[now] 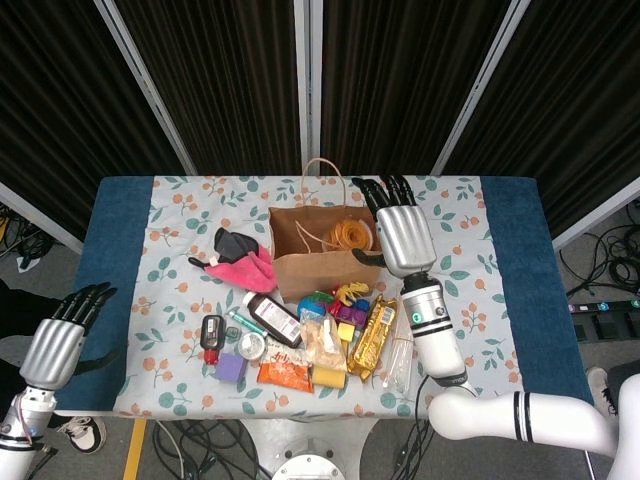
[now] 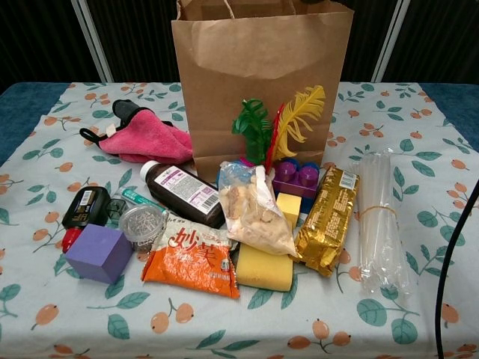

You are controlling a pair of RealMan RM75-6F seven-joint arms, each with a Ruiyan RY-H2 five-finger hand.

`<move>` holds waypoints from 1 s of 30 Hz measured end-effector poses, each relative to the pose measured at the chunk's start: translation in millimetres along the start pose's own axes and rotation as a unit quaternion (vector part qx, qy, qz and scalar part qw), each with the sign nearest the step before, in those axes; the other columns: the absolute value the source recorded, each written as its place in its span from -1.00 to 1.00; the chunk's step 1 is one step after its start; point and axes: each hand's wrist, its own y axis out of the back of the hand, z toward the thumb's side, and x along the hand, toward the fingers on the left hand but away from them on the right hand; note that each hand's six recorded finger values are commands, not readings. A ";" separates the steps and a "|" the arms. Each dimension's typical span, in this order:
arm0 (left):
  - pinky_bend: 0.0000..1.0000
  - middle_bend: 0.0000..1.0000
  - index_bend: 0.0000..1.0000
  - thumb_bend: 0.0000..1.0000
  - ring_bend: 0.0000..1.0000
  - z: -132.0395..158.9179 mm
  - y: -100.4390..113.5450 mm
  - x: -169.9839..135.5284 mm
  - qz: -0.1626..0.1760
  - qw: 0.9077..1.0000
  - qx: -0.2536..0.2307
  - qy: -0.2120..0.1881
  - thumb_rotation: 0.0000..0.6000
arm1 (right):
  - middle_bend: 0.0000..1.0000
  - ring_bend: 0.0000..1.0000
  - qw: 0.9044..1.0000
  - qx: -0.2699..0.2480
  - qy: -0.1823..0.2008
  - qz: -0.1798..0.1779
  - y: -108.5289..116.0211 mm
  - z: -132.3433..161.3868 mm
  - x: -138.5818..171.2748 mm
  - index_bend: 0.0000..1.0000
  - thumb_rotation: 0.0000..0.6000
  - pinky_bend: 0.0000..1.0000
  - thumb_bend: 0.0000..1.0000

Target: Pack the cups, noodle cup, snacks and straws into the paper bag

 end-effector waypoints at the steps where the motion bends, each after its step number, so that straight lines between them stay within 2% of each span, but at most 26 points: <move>1: -0.59 -0.57 -0.65 -0.79 -0.70 0.0 -0.1 0.1 0.000 1.000 0.000 0.000 1.00 | -0.72 -0.94 1.000 -0.002 0.000 -0.001 1.7 -0.7 0.4 -0.82 1.00 -1.00 -1.00; 6: -0.59 -0.57 -0.65 -0.79 -0.70 2.0 -0.1 0.5 -0.001 1.000 0.003 -0.004 1.00 | -0.72 -0.94 1.000 -0.012 0.004 -0.013 11.4 -2.4 4.6 -0.83 1.00 -1.00 -1.00; 9: -0.59 -0.57 -0.65 -0.79 -0.70 3.7 -0.4 1.9 -0.004 1.000 0.003 -0.007 1.00 | -0.72 -0.94 0.999 -0.019 0.009 -0.033 24.3 -6.0 10.8 -0.83 1.00 -1.00 -1.00; 13: -0.59 -0.57 -0.65 -0.79 -0.70 6.5 -4.5 2.5 -0.013 1.000 0.003 -0.012 1.00 | -0.71 -0.94 0.998 -0.027 0.005 -0.064 50.0 -23.5 27.8 -0.83 1.00 -1.00 -1.00; 17: -0.59 -0.57 -0.65 -0.80 -0.70 11.7 -11.1 2.5 -0.021 1.000 0.001 -0.017 1.00 | -0.67 -0.93 0.997 -0.019 -0.012 -0.072 69.8 -52.2 50.3 -0.84 1.00 -1.00 -1.00; 21: -0.59 -0.57 -0.65 -0.79 -0.70 14.6 -17.1 2.0 -0.028 0.999 0.000 -0.019 1.00 | -0.64 -0.92 0.998 -0.001 -0.041 -0.048 77.2 -88.4 78.9 -0.84 1.00 -1.00 -1.00; 24: -0.59 -0.57 -0.65 -0.79 -0.70 15.6 -19.2 1.9 -0.030 0.999 0.001 -0.019 1.00 | -0.62 -0.89 0.998 0.005 -0.060 -0.012 72.3 -111.2 101.8 -0.82 1.00 -1.00 -1.00; 30: -0.59 -0.57 -0.65 -0.79 -0.70 14.3 -20.2 -0.2 -0.028 1.000 0.001 -0.014 1.00 | -0.62 -0.87 0.997 0.028 -0.046 0.060 45.6 -120.0 131.2 -0.79 1.00 -1.00 -1.00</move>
